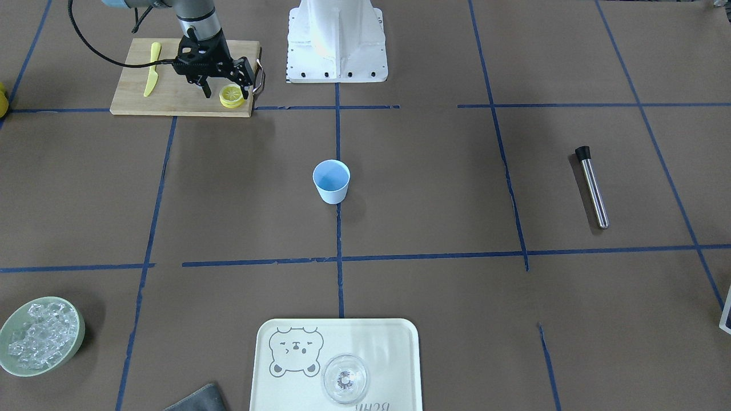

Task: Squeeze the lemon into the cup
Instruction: 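Close the right gripper on the lemon slice and lift it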

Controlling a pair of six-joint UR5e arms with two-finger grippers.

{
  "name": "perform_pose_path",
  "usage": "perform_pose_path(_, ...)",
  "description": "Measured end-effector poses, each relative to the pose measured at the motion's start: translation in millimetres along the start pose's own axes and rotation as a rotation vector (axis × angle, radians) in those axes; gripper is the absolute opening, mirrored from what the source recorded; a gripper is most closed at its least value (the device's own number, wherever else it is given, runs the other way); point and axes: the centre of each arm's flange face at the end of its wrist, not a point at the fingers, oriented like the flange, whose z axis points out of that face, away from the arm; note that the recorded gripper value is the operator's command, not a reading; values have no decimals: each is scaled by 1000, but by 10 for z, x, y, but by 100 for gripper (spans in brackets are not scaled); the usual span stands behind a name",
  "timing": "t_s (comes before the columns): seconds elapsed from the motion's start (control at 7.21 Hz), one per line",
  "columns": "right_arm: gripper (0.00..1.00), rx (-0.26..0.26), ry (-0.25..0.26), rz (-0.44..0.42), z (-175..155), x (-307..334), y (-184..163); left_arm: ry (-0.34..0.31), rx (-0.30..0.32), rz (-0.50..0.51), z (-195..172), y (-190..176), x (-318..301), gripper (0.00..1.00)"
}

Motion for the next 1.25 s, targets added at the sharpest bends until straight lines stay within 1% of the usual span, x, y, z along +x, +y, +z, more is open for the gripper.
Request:
perform_pose_path(0.42,99,-7,-1,-6,2,-21,42,0,-1,-1,3,5,-2,100)
perform_pose_path(0.69,86,-13,-1,-12,10,-28,78,0,-1,-2,5,10,-5,100)
perform_pose_path(1.11,59,-17,-2,-14,15,-37,92,0,-1,-3,0,28,-7,100)
perform_pose_path(1.25,56,-17,-1,-14,16,-32,88,0,-2,-3,1,34,-8,100)
